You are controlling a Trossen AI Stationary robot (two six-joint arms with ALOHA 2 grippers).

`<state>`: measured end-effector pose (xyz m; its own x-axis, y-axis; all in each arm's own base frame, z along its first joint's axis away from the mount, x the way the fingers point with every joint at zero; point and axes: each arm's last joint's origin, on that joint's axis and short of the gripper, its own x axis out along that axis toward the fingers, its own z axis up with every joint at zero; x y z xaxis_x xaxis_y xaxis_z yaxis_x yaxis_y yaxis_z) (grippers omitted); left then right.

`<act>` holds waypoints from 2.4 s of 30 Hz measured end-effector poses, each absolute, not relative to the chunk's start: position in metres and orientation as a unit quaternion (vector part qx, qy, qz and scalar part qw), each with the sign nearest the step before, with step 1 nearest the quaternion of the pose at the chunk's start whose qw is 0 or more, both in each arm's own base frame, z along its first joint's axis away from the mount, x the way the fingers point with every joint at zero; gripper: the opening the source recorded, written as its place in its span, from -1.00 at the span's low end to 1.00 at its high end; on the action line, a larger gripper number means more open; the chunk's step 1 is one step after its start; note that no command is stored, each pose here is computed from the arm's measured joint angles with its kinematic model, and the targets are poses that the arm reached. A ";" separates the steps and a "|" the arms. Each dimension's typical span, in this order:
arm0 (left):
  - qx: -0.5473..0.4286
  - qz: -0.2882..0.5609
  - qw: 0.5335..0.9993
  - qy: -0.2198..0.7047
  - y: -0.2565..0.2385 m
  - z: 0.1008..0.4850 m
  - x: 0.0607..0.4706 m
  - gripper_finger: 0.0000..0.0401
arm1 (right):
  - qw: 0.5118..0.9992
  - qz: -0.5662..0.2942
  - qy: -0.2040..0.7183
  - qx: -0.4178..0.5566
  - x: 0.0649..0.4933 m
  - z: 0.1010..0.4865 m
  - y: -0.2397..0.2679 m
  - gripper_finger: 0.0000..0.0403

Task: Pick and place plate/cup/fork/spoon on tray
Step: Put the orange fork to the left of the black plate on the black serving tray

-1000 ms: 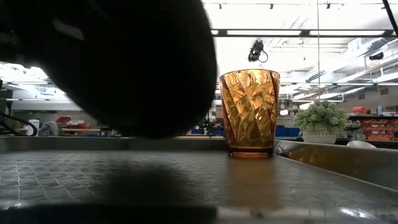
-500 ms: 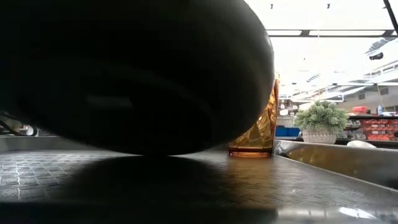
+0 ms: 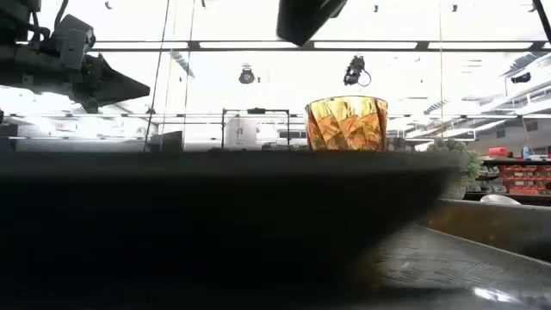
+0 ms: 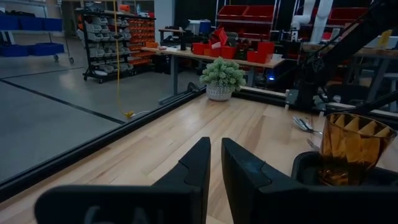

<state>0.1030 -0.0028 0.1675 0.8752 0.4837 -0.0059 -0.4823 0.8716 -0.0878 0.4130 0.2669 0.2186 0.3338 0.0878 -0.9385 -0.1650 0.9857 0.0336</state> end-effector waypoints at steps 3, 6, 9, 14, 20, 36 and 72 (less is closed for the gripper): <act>-0.043 0.250 0.967 -0.008 -0.003 0.167 0.103 -0.76 | 0.826 0.047 0.559 -0.049 0.418 0.217 0.261 -0.52; -0.043 0.250 0.967 -0.008 -0.003 0.167 0.103 -0.76 | 0.838 0.032 0.544 -0.040 0.429 0.207 0.250 -0.52; -0.043 0.250 0.967 -0.007 -0.003 0.167 0.103 -0.76 | 0.841 0.035 0.540 -0.016 0.441 0.189 0.235 -0.52; -0.043 0.250 0.967 -0.008 -0.003 0.167 0.103 -0.76 | 0.844 0.027 0.536 0.001 0.451 0.164 0.213 -0.52; -0.043 0.250 0.967 -0.008 -0.003 0.167 0.103 -0.76 | 0.829 0.017 0.558 0.018 0.450 0.147 0.200 -0.52; -0.043 0.250 0.967 -0.008 -0.003 0.167 0.103 -0.76 | 0.834 0.008 0.551 0.030 0.455 0.185 0.202 -0.52; -0.045 0.250 0.967 -0.010 -0.003 0.168 0.103 -0.76 | 0.787 -0.212 0.571 0.099 0.286 0.229 0.200 -0.97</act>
